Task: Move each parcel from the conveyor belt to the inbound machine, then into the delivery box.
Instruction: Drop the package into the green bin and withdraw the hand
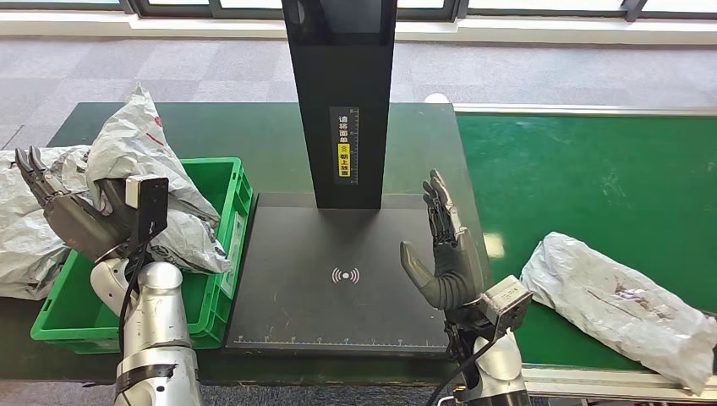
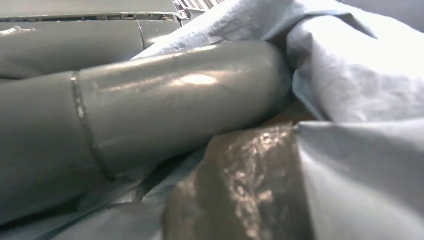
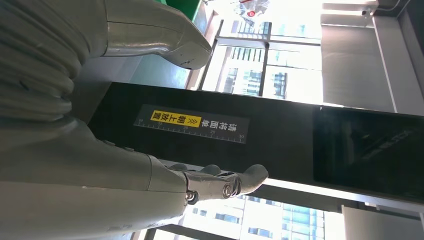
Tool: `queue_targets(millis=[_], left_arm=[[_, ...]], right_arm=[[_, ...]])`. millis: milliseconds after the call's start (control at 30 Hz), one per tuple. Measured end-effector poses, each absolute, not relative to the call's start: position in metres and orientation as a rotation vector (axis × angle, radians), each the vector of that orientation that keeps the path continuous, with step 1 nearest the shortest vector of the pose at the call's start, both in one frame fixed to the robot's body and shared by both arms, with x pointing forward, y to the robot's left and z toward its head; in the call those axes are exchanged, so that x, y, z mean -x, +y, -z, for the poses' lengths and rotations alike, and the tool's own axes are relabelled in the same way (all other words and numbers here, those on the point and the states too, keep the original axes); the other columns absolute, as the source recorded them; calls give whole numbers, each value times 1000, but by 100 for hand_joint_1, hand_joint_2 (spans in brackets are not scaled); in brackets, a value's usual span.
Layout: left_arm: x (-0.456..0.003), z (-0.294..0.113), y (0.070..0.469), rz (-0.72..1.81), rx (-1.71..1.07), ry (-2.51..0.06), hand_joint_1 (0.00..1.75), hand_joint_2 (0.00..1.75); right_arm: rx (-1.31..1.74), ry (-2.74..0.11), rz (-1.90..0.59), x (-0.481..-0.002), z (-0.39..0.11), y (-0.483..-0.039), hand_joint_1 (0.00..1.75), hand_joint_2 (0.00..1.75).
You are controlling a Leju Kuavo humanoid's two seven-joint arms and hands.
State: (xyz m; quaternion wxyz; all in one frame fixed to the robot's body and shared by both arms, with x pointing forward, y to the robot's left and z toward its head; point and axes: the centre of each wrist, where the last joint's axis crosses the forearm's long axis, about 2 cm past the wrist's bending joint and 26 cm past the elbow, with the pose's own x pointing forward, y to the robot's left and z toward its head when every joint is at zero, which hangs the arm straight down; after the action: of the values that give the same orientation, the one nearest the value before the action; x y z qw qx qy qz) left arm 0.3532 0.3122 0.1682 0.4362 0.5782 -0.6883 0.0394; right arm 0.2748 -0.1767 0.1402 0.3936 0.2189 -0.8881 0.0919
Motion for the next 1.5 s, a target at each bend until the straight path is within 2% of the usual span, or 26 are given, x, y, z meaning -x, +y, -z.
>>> queue_targets(millis=[133,367,533,667,967,1133,1333,1500], left_arm=[[-353,-168,312,-95,-1440,-1715,0,175],[-355,-160,304,-71,-1349,-1696,0,175],[-346,-133,286,69,-1188,-1628,0,175],[-333,-119,281,57,-1130,-1652,0,175],[-316,-110,282,33,-1116,-1670,0,175],[-288,-100,291,3,-1163,-1676,0,175],[-269,-119,305,-122,-1279,-1860,0,175],[-250,-150,308,-223,-1335,-2097,0,175]], right_arm=[[-555,-2253,-234,-275,-140,-177,0,175],[-540,-2254,-232,-275,-140,-177,0,175],[-544,-2234,-214,-270,-133,-181,0,175],[-552,-2224,-208,-265,-130,-183,0,175],[-556,-2220,-209,-264,-129,-185,0,175],[-558,-2220,-203,-265,-129,-186,0,175],[-533,-2223,-206,-265,-129,-186,0,175],[-255,-2239,-232,-269,-125,-189,0,175]])
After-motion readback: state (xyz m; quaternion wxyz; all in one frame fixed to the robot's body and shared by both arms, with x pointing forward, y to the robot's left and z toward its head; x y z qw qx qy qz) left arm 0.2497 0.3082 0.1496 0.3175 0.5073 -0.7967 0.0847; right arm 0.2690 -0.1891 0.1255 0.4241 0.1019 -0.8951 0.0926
